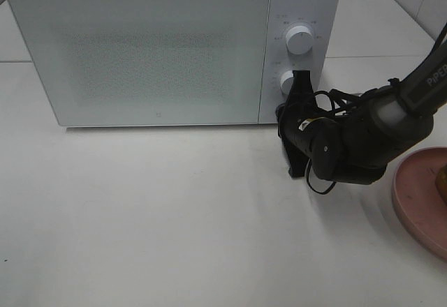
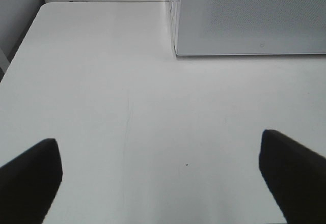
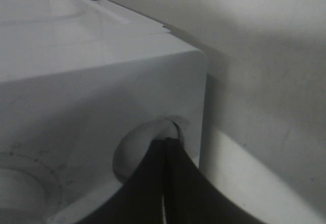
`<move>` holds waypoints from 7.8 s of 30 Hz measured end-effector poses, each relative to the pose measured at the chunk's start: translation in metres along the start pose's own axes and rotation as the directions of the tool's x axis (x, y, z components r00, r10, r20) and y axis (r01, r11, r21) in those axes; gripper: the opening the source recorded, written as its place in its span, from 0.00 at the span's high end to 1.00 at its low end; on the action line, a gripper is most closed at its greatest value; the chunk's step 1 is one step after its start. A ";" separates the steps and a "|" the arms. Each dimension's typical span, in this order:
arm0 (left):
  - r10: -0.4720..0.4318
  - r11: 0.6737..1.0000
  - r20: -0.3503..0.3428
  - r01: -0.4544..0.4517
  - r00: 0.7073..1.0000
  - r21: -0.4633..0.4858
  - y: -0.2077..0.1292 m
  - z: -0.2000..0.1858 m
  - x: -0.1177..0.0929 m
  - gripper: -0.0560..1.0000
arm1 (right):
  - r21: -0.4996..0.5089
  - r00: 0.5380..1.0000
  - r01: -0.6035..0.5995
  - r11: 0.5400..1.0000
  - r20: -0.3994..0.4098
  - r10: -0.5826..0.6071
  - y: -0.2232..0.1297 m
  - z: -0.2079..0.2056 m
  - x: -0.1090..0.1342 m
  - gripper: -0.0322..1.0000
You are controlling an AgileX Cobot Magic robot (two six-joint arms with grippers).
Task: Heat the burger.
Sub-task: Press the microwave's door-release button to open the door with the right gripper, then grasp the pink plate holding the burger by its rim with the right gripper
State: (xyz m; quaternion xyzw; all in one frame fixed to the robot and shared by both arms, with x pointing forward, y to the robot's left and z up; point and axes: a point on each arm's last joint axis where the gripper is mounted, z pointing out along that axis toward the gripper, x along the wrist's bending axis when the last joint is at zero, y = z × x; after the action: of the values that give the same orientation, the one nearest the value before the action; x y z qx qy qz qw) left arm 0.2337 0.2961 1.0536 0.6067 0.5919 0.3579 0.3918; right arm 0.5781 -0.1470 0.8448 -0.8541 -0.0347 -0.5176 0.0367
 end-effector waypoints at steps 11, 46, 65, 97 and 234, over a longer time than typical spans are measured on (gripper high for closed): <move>0.000 1.000 0.000 0.000 1.000 0.000 0.000 0.000 0.000 0.01 | -0.011 1.000 0.007 1.000 -0.006 -0.007 0.001 0.001 0.001 0.97; 0.000 1.000 0.000 0.000 1.000 0.000 0.000 0.000 0.000 0.01 | -0.046 0.999 0.038 0.998 -0.012 -0.038 0.004 -0.002 0.005 0.97; 0.000 1.000 0.000 0.000 1.000 0.000 0.000 0.000 0.000 0.01 | -0.057 0.999 0.050 0.997 0.011 -0.050 -0.004 0.010 0.011 0.97; 0.000 1.000 0.000 0.000 1.000 0.000 0.000 0.000 0.000 0.01 | -0.024 0.996 0.080 0.996 -0.032 -0.081 0.000 -0.012 0.010 0.97; 0.000 1.000 0.000 0.000 1.000 0.000 0.000 0.000 0.000 0.01 | 0.890 -0.174 0.446 -0.091 -0.014 -0.985 0.105 -0.092 0.005 0.09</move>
State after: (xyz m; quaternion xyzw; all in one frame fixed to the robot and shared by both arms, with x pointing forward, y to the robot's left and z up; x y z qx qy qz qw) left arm 0.2337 0.2961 1.0536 0.6067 0.5919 0.3579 0.3918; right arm 0.5093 -0.2609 0.8886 -0.6357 -0.7695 0.0438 -0.0430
